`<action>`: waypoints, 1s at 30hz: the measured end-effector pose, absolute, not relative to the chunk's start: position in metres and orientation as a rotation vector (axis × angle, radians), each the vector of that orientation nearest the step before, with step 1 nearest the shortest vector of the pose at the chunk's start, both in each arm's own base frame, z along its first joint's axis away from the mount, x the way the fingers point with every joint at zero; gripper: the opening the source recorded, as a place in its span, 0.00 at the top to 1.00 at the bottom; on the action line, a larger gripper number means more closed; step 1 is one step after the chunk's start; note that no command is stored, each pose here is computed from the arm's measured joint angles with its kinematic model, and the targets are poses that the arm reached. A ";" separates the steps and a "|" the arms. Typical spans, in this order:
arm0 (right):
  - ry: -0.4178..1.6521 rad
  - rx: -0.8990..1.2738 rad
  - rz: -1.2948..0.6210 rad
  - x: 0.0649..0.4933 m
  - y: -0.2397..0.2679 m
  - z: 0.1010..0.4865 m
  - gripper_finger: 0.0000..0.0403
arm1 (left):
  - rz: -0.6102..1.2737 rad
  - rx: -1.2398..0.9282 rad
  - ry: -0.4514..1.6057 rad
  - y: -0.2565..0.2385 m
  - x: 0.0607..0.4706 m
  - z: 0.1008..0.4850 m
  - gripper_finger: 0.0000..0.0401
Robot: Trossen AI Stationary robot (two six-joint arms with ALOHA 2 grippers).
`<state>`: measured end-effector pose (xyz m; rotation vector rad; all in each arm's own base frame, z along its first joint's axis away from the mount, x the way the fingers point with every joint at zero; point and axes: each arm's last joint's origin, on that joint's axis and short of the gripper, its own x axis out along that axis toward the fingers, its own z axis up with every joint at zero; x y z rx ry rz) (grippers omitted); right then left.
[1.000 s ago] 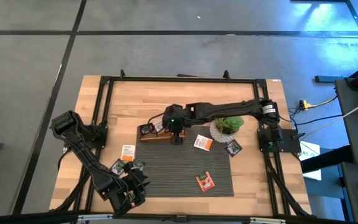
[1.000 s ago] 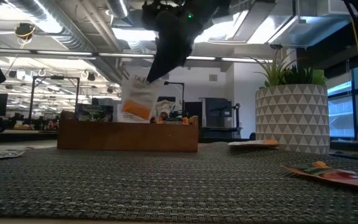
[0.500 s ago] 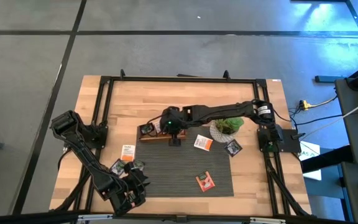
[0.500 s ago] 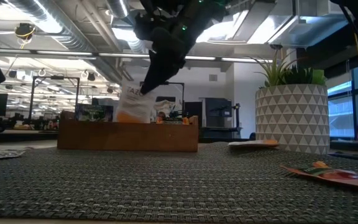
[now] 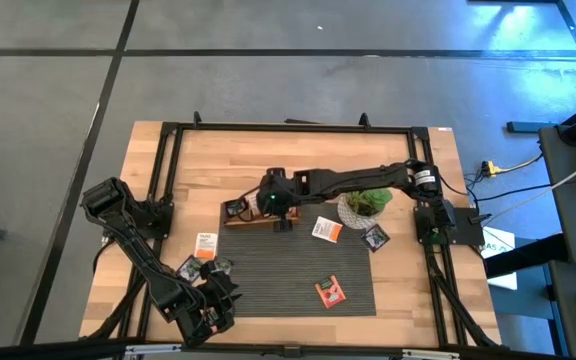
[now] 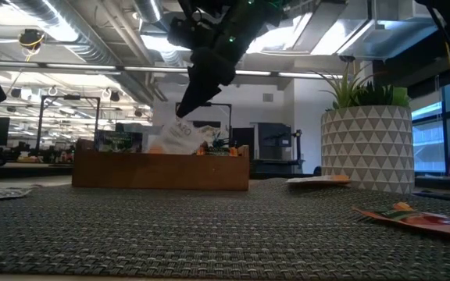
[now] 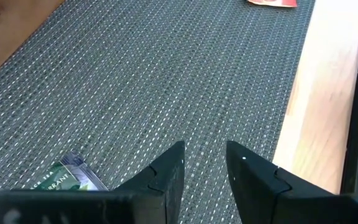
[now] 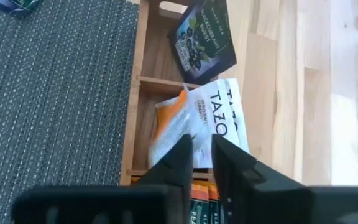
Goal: Pick & Place Tea
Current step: Put the white tea bag to the middle section of the wooden organizer, then put the orange tea bag to the right section of the wooden organizer
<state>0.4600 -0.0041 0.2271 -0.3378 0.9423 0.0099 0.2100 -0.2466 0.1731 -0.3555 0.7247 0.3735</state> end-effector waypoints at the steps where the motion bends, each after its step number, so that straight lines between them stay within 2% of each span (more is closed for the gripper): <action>1: 0.942 -0.338 0.010 0.460 -0.004 0.227 0.81 | 0.374 -0.356 0.724 -0.247 0.210 0.173 0.72; 6: 0.918 -0.298 -0.014 0.462 -0.004 0.230 0.70 | 0.374 -0.356 0.724 -0.247 0.210 0.173 0.72; 10: 0.870 -0.266 -0.026 0.464 0.006 0.245 0.66 | 0.373 -0.357 0.724 -0.247 0.210 0.173 0.72; 17: 0.837 -0.260 0.074 0.462 0.060 0.258 0.66 | 0.372 -0.359 0.723 -0.247 0.210 0.173 0.72; 24: 0.847 -0.219 0.249 0.449 0.112 0.231 0.66 | 0.373 -0.358 0.722 -0.247 0.210 0.173 0.72; 30: 0.829 -0.197 0.284 0.440 0.138 0.216 0.66 | 0.373 -0.358 0.721 -0.247 0.210 0.173 0.72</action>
